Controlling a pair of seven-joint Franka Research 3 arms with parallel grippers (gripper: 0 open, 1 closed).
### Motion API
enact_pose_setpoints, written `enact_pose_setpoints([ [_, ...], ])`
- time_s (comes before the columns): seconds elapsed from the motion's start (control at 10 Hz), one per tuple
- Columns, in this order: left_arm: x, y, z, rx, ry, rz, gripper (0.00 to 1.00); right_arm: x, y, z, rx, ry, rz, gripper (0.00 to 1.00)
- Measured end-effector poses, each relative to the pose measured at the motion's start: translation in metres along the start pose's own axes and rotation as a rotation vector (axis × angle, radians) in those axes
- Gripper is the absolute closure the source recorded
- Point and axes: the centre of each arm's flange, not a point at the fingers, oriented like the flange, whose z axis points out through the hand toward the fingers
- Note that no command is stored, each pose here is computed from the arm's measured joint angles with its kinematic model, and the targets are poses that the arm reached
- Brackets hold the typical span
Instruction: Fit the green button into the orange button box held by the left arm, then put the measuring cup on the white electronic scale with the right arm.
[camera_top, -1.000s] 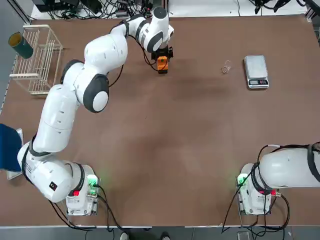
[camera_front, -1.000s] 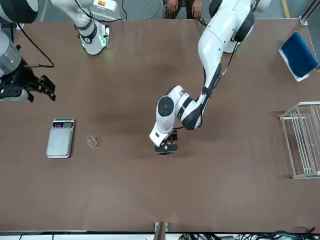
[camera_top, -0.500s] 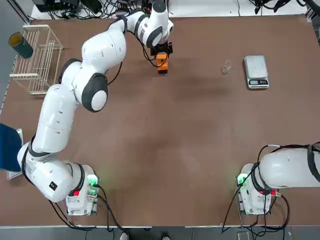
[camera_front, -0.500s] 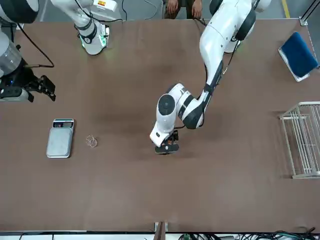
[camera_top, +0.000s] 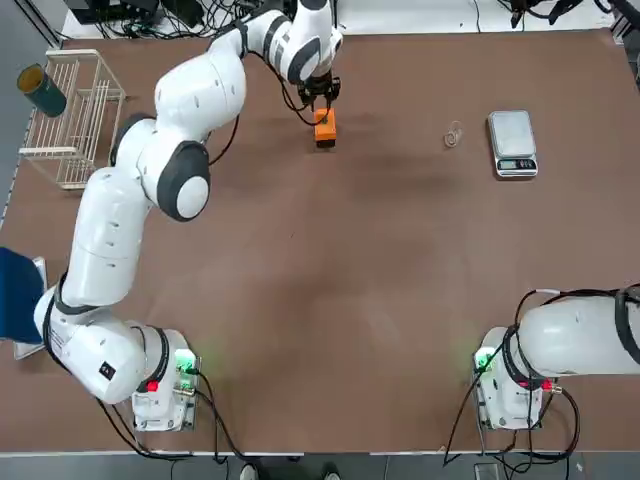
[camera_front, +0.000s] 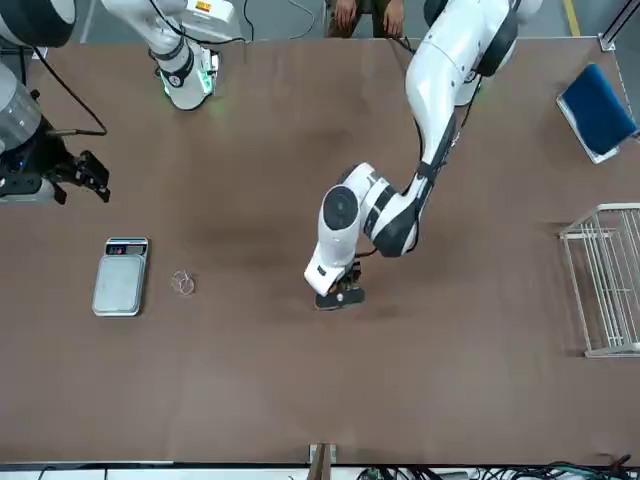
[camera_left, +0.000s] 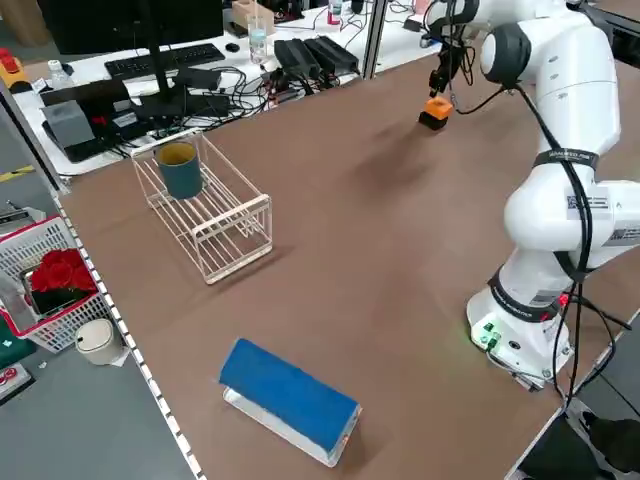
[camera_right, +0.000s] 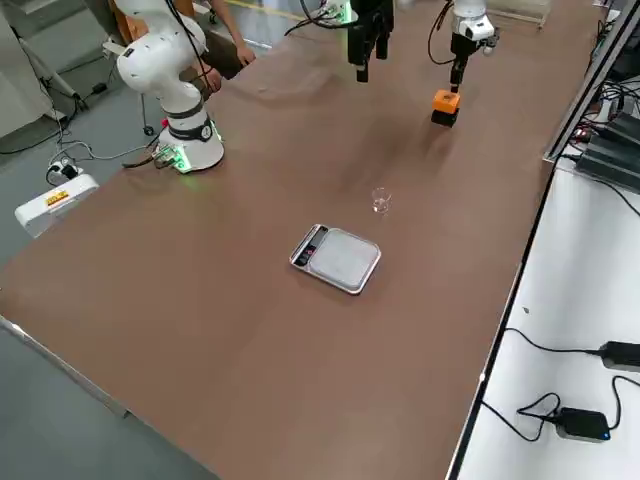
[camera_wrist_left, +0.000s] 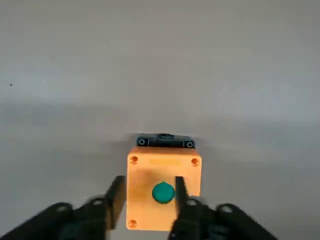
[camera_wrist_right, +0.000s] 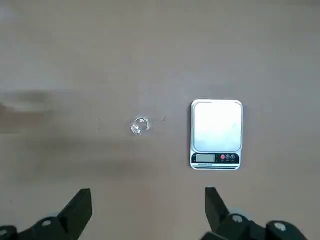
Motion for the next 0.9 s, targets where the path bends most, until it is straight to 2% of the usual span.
enact_pose_setpoints([
  [0.2, -0.003, 0.003, 0.000, -0.014, -0.016, -0.044, 0.91, 0.001, 0.007, 0.007, 0.001, -0.013, 0.014, 0.00],
  [0.3, -0.004, 0.004, 0.000, -0.016, -0.017, -0.059, 0.99, 0.004, 0.007, 0.019, 0.001, -0.031, 0.021, 0.00],
  [0.9, -0.005, 0.004, 0.003, -0.011, -0.020, -0.063, 0.99, 0.026, -0.023, 0.182, 0.013, -0.028, 0.109, 0.00],
])
